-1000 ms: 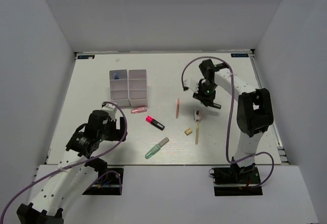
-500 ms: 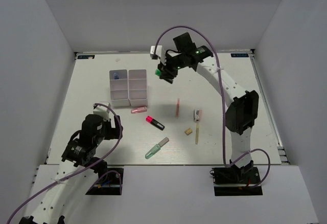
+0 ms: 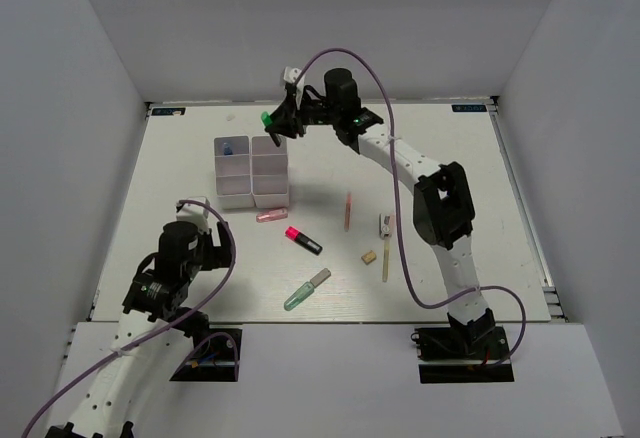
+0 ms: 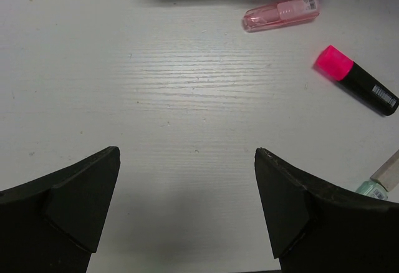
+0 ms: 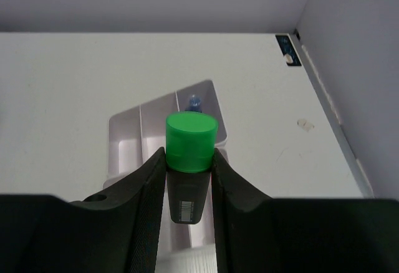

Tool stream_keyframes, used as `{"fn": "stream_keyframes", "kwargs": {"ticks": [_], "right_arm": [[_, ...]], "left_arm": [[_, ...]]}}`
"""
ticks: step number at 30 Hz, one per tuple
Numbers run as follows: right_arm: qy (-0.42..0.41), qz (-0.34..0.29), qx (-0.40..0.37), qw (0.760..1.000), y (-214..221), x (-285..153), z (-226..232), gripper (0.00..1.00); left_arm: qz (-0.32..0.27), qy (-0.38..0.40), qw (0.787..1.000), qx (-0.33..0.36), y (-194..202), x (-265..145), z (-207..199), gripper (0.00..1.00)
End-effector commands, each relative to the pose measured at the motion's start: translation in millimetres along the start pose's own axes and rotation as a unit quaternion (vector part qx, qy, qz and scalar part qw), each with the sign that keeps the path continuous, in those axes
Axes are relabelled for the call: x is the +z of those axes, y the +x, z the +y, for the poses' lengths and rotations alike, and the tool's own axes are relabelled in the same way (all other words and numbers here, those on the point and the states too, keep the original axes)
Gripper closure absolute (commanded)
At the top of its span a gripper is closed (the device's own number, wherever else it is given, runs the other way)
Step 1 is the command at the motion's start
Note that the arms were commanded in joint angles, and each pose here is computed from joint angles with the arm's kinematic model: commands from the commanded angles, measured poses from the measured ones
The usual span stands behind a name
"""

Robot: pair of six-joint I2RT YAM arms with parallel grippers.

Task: Sort the stationery into containers
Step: Place the pen in the storage box.

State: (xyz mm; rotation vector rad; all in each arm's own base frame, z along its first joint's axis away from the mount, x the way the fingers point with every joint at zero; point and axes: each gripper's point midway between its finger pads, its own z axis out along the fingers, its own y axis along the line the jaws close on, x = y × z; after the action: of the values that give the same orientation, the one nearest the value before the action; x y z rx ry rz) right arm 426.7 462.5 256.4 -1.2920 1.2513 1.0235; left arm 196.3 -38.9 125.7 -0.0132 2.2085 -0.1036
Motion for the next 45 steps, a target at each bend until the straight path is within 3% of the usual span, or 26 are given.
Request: {"fn": "stream_keyframes", "kwargs": {"ticks": [1, 18, 35, 38, 39, 41, 43, 45], "right_arm": [[0.000, -0.103, -0.053, 0.993, -51.8, 6.6, -11.8, 1.00], [0.052, -0.074, -0.032, 0.995, 9.9, 27.7, -41.8, 1.00], [0.057, -0.038, -0.027, 0.997, 52.9, 26.6, -37.7, 0.99], [0.062, -0.027, -0.027, 0.997, 65.5, 25.4, -38.4, 0.84], [0.064, -0.025, -0.026, 0.997, 66.2, 24.6, -38.3, 0.70], [0.062, -0.024, -0.024, 0.998, 66.4, 23.3, -36.0, 0.57], [0.057, -0.031, -0.026, 0.998, 55.6, 20.5, -32.2, 0.47], [0.050, -0.036, -0.023, 0.998, 45.6, 16.9, -26.5, 0.46]], "left_arm": [[-0.004, 0.004, 1.000, -0.001, -2.0, 2.3, -0.6, 0.01], [0.000, 0.018, 1.000, 0.002, -1.7, 2.3, -4.9, 0.01], [-0.003, 0.020, 1.000, 0.001, -2.3, 1.3, -5.5, 0.01], [-0.003, 0.020, 1.000, 0.001, -2.4, 1.3, -5.2, 0.01], [-0.001, 0.019, 1.000, 0.001, -1.6, 1.6, -5.1, 0.01], [-0.002, 0.021, 1.000, 0.001, -1.9, 1.2, -5.7, 0.01], [-0.002, 0.020, 1.000, 0.000, -1.9, 1.2, -5.5, 0.01], [-0.003, 0.020, 1.000, 0.000, -2.3, 1.3, -5.6, 0.01]]}}
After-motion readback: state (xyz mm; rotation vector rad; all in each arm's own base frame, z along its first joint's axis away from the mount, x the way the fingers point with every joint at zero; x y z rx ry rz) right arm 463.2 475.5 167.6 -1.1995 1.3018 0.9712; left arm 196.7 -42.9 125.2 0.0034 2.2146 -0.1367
